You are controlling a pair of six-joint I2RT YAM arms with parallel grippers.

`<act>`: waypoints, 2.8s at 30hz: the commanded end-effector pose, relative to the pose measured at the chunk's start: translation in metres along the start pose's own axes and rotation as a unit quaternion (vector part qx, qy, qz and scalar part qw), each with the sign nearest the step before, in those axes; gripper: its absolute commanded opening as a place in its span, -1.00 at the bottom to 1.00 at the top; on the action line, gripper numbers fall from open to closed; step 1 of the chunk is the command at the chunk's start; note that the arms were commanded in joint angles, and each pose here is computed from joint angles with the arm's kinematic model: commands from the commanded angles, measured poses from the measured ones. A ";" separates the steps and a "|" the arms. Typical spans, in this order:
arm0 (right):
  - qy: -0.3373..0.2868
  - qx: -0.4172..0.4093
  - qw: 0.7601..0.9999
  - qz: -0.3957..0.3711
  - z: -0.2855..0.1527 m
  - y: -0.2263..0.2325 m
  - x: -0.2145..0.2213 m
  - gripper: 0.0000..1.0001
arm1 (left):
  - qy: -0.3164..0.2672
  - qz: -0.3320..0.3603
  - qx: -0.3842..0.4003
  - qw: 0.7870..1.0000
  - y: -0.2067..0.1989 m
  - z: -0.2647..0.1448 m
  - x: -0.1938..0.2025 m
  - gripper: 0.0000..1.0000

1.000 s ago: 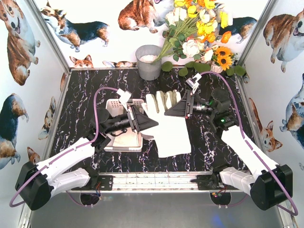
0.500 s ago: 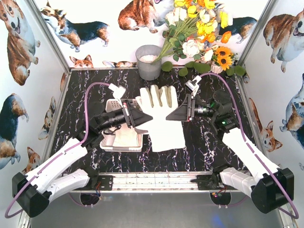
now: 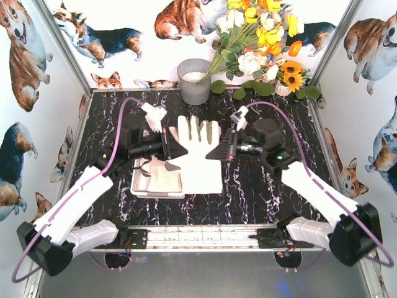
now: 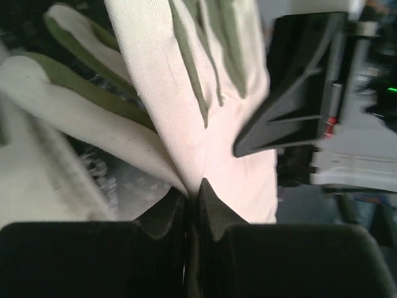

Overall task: Put the gloves into the storage basket
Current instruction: Place the glove in the bin.

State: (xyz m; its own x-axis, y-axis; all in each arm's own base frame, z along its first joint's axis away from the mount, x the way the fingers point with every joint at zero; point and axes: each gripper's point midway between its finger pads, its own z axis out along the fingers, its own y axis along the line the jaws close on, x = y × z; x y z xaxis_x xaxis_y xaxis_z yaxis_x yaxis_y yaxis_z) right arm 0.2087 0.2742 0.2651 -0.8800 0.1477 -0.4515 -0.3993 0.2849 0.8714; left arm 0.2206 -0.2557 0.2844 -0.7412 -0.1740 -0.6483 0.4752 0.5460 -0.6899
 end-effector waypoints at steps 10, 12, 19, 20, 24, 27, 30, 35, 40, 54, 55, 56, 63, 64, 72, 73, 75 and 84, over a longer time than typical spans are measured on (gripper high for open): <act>-0.083 0.163 0.983 -0.023 0.087 -0.035 -0.001 -1.00 | 0.060 0.063 -0.311 0.947 0.123 -0.056 -0.002 -1.00; -0.085 0.175 0.980 -0.035 0.100 -0.038 0.000 -1.00 | 0.063 0.071 -0.339 0.936 0.137 -0.061 -0.006 -1.00; -0.079 0.208 0.972 -0.070 0.141 -0.057 -0.002 -1.00 | 0.059 0.096 -0.392 0.913 0.170 -0.067 -0.025 -1.00; -0.078 0.214 0.971 -0.074 0.146 -0.061 -0.002 -1.00 | 0.063 0.095 -0.392 0.913 0.175 -0.066 -0.026 -1.00; -0.074 0.243 0.964 -0.079 0.157 -0.081 -0.001 -1.00 | 0.085 0.086 -0.398 0.909 0.197 -0.058 -0.022 -1.00; -0.069 0.261 0.960 -0.079 0.162 -0.095 0.003 -1.00 | 0.091 0.084 -0.397 0.910 0.209 -0.052 -0.023 -1.00; -0.056 0.278 0.956 -0.078 0.166 -0.109 0.009 -1.00 | 0.098 0.081 -0.394 0.910 0.219 -0.046 -0.022 -1.00; -0.039 0.284 0.954 -0.084 0.173 -0.121 0.017 -1.00 | 0.117 0.080 -0.384 0.912 0.233 -0.035 -0.015 -1.00; -0.029 0.313 0.946 -0.083 0.171 -0.143 0.026 -1.00 | 0.141 0.079 -0.383 0.910 0.250 -0.026 -0.002 -1.00; 0.012 0.343 0.933 -0.110 0.172 -0.161 0.037 -0.78 | 0.159 0.105 -0.405 0.894 0.288 -0.015 0.010 -0.85; 0.013 0.343 0.932 -0.114 0.171 -0.159 0.036 -0.66 | 0.161 0.107 -0.410 0.891 0.290 -0.016 0.010 -0.78; 0.014 0.343 0.932 -0.119 0.171 -0.157 0.034 -0.57 | 0.163 0.109 -0.413 0.889 0.292 -0.017 0.011 -0.73; 0.014 0.334 0.930 -0.152 0.160 -0.136 0.025 -0.15 | 0.149 0.119 -0.404 0.895 0.287 -0.017 0.008 -0.03; 0.013 0.335 0.929 -0.156 0.157 -0.133 0.024 -0.14 | 0.146 0.120 -0.400 0.897 0.285 -0.017 0.007 0.01; -0.011 0.329 0.927 -0.180 0.123 -0.102 0.010 0.04 | 0.099 0.133 -0.381 0.910 0.256 -0.024 -0.016 0.33; -0.013 0.328 0.927 -0.180 0.119 -0.099 0.011 0.06 | 0.091 0.135 -0.380 0.910 0.252 -0.026 -0.019 0.35; -0.017 0.325 0.929 -0.178 0.111 -0.095 0.012 0.10 | 0.079 0.138 -0.375 0.913 0.246 -0.027 -0.024 0.40; -0.064 0.331 0.925 -0.176 0.077 -0.084 0.004 0.14 | 0.107 0.069 -0.337 0.933 0.256 -0.005 -0.005 0.44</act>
State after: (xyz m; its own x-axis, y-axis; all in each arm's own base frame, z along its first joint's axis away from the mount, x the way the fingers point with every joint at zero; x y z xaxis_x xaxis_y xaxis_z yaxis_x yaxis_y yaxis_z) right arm 0.2520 0.3374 0.1540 -0.7197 -0.0218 -0.6939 -0.3937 0.8360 0.3822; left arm 0.3382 -0.1022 0.1157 -0.7874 0.1206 -0.6045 0.2337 0.9659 -0.1117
